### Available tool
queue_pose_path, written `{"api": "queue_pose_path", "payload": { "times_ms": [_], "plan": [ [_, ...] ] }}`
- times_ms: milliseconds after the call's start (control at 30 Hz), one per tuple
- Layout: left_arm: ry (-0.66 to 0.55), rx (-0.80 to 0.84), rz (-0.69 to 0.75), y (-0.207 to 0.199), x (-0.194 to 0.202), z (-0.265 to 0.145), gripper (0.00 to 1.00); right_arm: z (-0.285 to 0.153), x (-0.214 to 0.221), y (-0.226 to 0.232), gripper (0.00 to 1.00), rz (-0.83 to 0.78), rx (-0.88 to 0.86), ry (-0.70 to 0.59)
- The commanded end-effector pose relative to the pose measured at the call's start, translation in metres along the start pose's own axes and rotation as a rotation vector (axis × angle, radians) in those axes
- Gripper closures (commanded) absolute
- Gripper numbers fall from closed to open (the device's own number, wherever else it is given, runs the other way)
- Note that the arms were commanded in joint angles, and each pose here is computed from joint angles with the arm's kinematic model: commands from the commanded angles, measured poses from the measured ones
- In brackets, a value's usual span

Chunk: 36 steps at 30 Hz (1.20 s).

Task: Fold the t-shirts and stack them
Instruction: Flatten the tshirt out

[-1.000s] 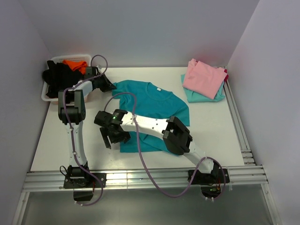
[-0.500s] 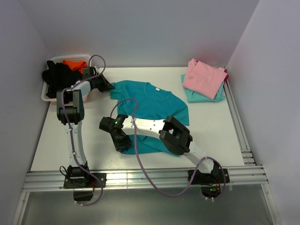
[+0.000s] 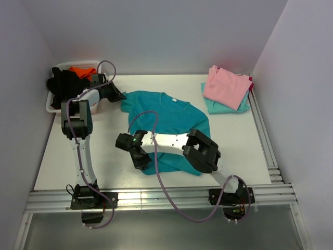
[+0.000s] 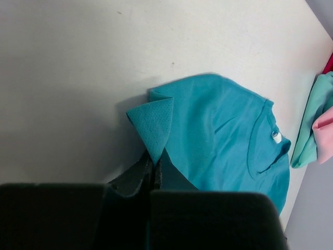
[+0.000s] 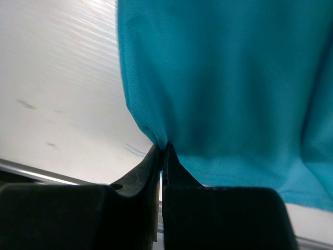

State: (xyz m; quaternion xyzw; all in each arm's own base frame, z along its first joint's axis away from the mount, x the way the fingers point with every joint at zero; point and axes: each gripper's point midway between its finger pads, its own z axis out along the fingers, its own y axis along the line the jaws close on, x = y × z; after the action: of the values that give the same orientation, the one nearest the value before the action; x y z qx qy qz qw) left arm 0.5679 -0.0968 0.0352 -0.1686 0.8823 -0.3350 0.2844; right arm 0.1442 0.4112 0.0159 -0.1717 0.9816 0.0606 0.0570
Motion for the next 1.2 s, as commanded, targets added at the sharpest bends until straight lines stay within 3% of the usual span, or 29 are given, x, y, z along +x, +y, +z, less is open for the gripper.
{"api": "queue_pose_path", "payload": {
  "times_ms": [0, 167, 233, 267, 567, 633, 700, 800, 967, 1067, 1167],
  "plan": [
    [-0.108, -0.006, 0.053, -0.044, -0.035, -0.048, 1.0, -0.038, -0.002, -0.034, 1.0, 0.002, 0.108, -0.076],
    [-0.166, -0.018, 0.088, -0.082, -0.037, -0.102, 1.0, -0.114, -0.028, -0.049, 1.0, 0.03, 0.102, -0.228],
    [-0.164, -0.043, 0.084, -0.08, -0.024, -0.119, 1.0, -0.148, -0.026, -0.06, 1.0, 0.046, 0.103, -0.269],
    [-0.178, -0.01, 0.126, -0.109, -0.015, -0.135, 1.0, -0.16, -0.027, -0.065, 1.0, 0.055, 0.104, -0.297],
    [-0.172, -0.007, 0.213, -0.167, 0.065, -0.232, 1.0, -0.276, 0.004, -0.139, 1.0, 0.183, 0.105, -0.496],
    [-0.156, -0.135, 0.21, -0.149, 0.077, -0.246, 1.0, -0.299, 0.016, -0.149, 1.0, 0.258, 0.017, -0.535],
    [-0.14, -0.18, 0.229, -0.141, 0.114, -0.251, 1.0, -0.311, 0.028, -0.164, 1.0, 0.328, -0.041, -0.555],
    [-0.186, -0.147, 0.174, -0.134, 0.139, -0.275, 1.0, -0.327, 0.035, -0.177, 1.0, 0.356, -0.085, -0.612],
    [-0.251, -0.152, 0.13, -0.151, 0.129, -0.311, 1.0, -0.378, 0.02, -0.212, 1.0, 0.393, -0.063, -0.824],
    [-0.369, -0.145, 0.141, -0.184, 0.09, -0.338, 1.0, -0.407, -0.005, -0.237, 1.0, 0.466, -0.039, -0.956],
    [-0.372, -0.206, 0.185, -0.189, 0.062, -0.32, 1.0, -0.41, -0.04, -0.262, 1.0, 0.473, 0.028, -0.997]
  ]
}}
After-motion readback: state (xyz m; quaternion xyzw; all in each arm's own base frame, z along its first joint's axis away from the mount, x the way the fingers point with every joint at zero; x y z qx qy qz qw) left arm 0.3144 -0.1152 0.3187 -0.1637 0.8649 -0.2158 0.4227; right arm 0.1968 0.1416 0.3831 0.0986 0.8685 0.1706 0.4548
